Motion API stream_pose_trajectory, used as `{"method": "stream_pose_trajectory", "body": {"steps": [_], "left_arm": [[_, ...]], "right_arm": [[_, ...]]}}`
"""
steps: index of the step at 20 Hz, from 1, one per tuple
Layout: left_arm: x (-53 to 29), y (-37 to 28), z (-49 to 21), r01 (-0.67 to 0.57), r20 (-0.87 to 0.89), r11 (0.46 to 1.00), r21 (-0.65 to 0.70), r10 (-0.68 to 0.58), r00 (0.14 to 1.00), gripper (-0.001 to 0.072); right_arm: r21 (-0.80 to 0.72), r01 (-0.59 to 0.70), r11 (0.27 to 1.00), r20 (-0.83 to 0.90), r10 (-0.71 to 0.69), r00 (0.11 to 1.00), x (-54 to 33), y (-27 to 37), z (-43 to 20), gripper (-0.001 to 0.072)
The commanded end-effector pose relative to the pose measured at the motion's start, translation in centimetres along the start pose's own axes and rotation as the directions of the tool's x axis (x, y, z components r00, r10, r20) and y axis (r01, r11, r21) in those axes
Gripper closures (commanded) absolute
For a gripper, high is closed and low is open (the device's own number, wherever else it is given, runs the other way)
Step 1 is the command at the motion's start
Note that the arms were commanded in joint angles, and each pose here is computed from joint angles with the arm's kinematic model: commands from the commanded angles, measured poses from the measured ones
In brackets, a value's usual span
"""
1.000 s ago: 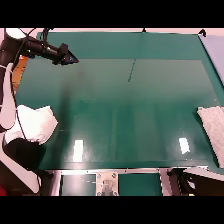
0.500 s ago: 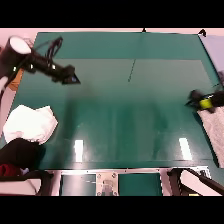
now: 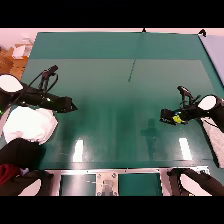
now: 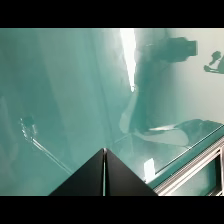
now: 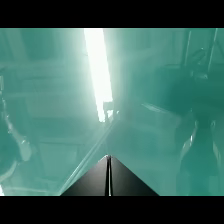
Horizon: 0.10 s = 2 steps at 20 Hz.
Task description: Fold the shirts.
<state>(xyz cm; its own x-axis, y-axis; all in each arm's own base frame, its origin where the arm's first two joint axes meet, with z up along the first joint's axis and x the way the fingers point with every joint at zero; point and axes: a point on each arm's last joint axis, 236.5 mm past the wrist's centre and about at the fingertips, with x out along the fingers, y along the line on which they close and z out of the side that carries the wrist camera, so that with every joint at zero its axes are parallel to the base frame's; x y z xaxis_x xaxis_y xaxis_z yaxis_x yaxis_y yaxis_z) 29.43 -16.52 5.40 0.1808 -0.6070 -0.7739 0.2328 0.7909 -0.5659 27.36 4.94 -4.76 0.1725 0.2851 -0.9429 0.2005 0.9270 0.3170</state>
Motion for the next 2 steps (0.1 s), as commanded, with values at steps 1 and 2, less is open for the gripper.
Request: {"method": "stream_pose_trajectory", "body": {"steps": [1,2], "left_arm": [[-0.06,0.07,-0.56,-0.005,0.003,1.000,0.000,0.005,1.000,0.0686],[-0.06,0.07,-0.56,-0.005,0.003,1.000,0.001,0.005,1.000,0.0686]], "right_arm": [[-0.014,-0.003,1.000,-0.010,0.003,1.000,0.26,0.41,-0.45,0.0699],[-0.014,-0.003,1.000,-0.010,0.003,1.000,0.26,0.41,-0.45,0.0699]]}}
